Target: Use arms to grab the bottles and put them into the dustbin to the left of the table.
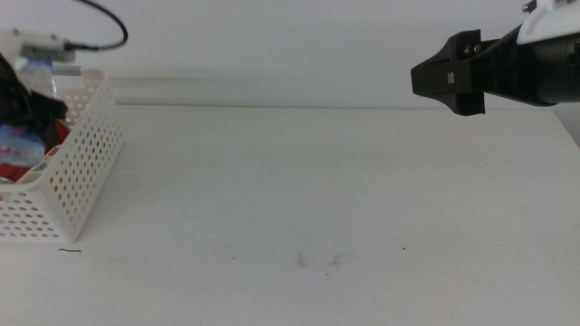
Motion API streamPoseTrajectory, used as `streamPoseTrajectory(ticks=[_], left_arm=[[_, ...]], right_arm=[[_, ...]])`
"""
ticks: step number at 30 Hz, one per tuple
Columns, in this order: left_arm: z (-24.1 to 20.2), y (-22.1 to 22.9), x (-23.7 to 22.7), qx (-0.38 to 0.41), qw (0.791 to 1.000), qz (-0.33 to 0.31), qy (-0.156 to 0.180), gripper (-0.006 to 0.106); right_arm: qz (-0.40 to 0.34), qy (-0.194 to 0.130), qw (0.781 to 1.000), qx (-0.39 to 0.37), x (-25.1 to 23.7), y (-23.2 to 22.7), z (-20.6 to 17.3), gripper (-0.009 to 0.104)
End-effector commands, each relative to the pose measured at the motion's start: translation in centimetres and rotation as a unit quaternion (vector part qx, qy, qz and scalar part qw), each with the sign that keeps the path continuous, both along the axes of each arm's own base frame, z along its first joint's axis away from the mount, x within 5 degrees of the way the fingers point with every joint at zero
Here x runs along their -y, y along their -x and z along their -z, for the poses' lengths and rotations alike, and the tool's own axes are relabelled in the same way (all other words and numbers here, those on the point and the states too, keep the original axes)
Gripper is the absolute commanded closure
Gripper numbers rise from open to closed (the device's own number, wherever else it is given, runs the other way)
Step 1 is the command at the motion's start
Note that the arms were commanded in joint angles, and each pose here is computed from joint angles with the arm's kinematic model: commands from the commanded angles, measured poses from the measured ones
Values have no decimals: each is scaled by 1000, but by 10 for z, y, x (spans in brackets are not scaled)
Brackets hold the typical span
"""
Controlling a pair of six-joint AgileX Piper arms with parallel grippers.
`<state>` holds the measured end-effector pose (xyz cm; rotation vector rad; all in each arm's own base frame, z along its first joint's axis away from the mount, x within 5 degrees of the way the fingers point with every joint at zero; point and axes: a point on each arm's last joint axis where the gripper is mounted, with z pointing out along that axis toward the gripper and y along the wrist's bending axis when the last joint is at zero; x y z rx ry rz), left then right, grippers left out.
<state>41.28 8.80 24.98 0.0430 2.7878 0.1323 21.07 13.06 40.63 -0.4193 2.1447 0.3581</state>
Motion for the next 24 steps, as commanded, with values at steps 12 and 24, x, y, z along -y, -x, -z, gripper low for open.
streamPoseTrajectory(ticks=[12, 24], left_arm=[[-2, -6, -5, 12, 1000, -11, -8, 7], [-94, 76, 76, 151, 988, 41, 9, 7]], right_arm=[[0, -1, 1000, 8, 1, 1, -2, 4], [0, -1, 1000, 8, 1, 1, -2, 4]])
